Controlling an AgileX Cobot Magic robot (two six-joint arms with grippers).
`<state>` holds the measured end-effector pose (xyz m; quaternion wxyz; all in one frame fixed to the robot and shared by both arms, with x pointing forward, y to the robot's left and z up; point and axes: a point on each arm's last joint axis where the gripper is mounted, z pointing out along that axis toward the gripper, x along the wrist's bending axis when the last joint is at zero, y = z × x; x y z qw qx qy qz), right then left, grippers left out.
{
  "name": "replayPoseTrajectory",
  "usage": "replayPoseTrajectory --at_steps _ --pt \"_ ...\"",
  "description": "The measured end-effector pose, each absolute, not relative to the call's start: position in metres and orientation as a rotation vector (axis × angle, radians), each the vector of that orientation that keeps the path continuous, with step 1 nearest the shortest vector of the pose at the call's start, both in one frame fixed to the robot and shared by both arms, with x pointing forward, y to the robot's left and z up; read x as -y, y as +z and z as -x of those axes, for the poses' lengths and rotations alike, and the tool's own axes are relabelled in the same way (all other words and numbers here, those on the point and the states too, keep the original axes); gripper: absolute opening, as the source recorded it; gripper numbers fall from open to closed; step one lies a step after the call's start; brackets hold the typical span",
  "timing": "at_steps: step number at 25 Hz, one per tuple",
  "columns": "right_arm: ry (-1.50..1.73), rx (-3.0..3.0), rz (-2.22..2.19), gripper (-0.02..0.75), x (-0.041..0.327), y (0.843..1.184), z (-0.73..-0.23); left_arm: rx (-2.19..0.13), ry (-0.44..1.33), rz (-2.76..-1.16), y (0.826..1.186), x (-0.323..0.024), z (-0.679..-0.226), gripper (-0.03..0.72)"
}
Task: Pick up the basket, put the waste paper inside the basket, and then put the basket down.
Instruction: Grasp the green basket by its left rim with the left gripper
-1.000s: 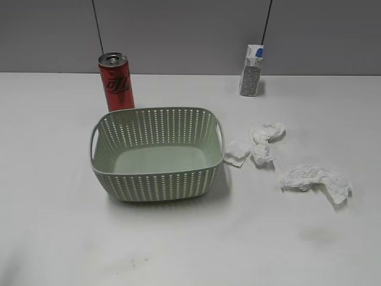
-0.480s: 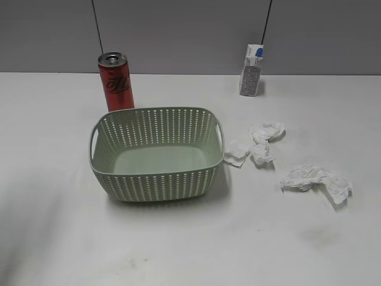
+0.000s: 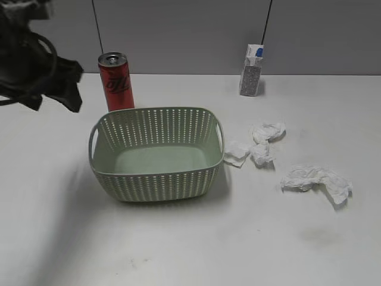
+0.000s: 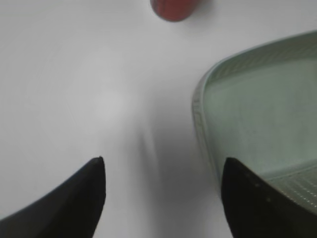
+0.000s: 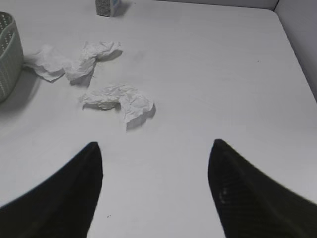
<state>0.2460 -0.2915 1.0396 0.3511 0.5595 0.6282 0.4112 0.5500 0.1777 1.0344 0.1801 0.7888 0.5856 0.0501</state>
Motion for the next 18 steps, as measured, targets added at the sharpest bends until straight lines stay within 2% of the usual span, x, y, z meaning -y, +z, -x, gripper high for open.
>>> replayPoseTrajectory --at_steps 5,10,18 --pt "1.028 -1.589 -1.516 0.537 0.296 1.039 -0.250 -1.753 0.062 -2.297 0.994 -0.146 -0.558 0.555" --pt "1.015 -1.596 -1.544 0.550 0.296 1.039 -0.253 -1.838 0.011 -2.316 0.962 -0.142 -0.565 0.555" --pt "1.014 -1.596 -1.545 0.549 0.296 1.039 -0.253 -1.902 -0.042 -2.293 0.932 -0.137 -0.572 0.534"
